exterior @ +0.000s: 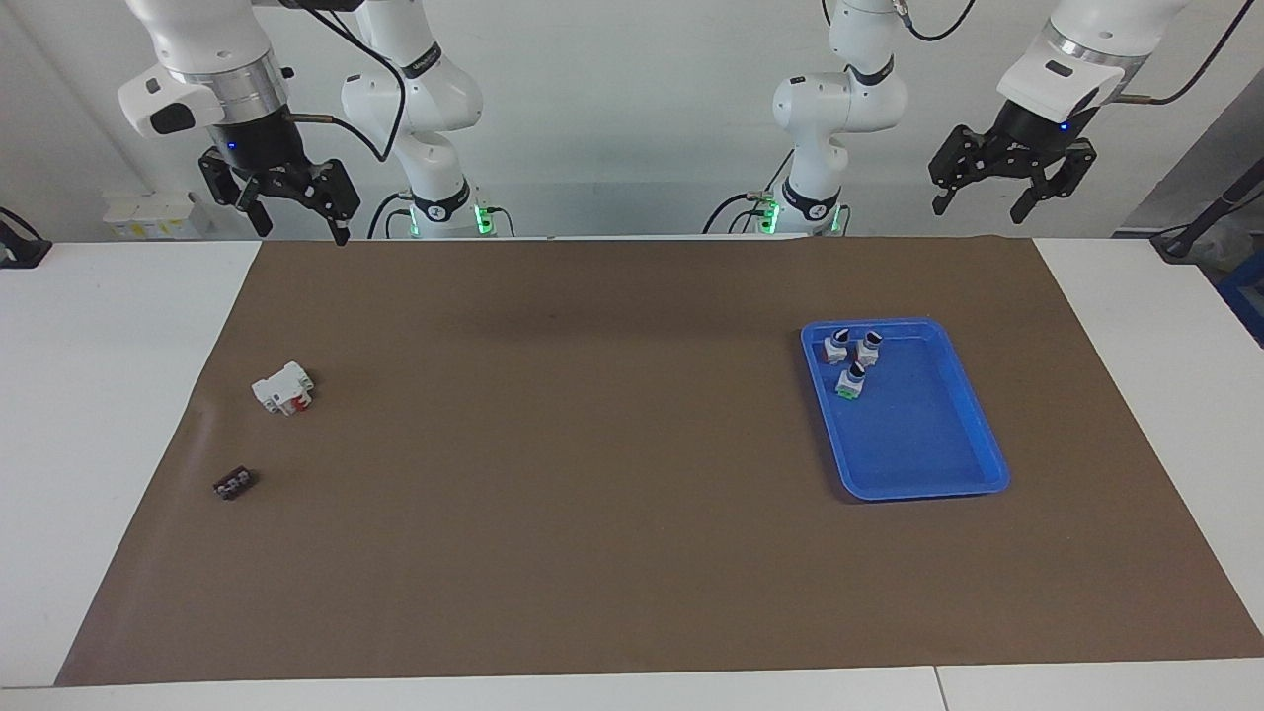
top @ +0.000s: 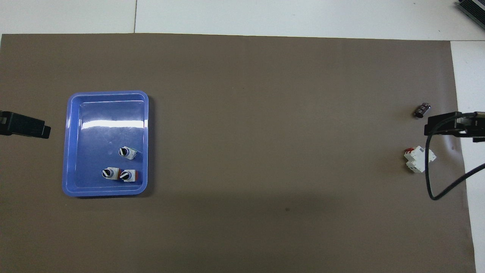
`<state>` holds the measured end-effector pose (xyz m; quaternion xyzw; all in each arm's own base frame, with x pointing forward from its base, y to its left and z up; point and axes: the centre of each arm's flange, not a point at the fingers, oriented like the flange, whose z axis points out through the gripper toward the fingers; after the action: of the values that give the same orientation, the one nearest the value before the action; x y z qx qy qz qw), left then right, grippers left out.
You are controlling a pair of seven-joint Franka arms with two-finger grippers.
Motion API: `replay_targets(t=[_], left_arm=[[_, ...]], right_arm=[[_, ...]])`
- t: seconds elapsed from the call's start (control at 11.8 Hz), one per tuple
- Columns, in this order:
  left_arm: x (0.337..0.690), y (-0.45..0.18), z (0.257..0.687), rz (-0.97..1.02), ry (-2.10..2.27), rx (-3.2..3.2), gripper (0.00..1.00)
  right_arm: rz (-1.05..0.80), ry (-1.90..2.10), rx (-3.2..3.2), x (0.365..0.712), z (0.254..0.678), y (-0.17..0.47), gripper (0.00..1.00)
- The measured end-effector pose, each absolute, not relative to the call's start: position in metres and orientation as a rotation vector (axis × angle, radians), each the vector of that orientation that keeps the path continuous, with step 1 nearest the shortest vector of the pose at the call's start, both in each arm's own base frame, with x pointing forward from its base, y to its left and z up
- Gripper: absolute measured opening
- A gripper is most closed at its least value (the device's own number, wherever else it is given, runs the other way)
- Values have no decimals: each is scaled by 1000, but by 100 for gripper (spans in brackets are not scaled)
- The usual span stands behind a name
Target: Turn and place switch with both arms
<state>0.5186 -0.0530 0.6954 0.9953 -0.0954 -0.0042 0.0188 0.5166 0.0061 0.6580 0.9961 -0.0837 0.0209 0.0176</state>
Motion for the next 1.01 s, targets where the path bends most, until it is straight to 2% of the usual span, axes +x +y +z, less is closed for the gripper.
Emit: replay_targets(t=[0.25, 1.01], left_arm=[[509, -50, 704, -11, -257, 3095, 100], [516, -33, 685, -9, -187, 3121, 100]], right_arm=[[14, -323, 3097, 518, 653, -19, 100], [-5, -268, 3091, 519, 652, 3, 100]])
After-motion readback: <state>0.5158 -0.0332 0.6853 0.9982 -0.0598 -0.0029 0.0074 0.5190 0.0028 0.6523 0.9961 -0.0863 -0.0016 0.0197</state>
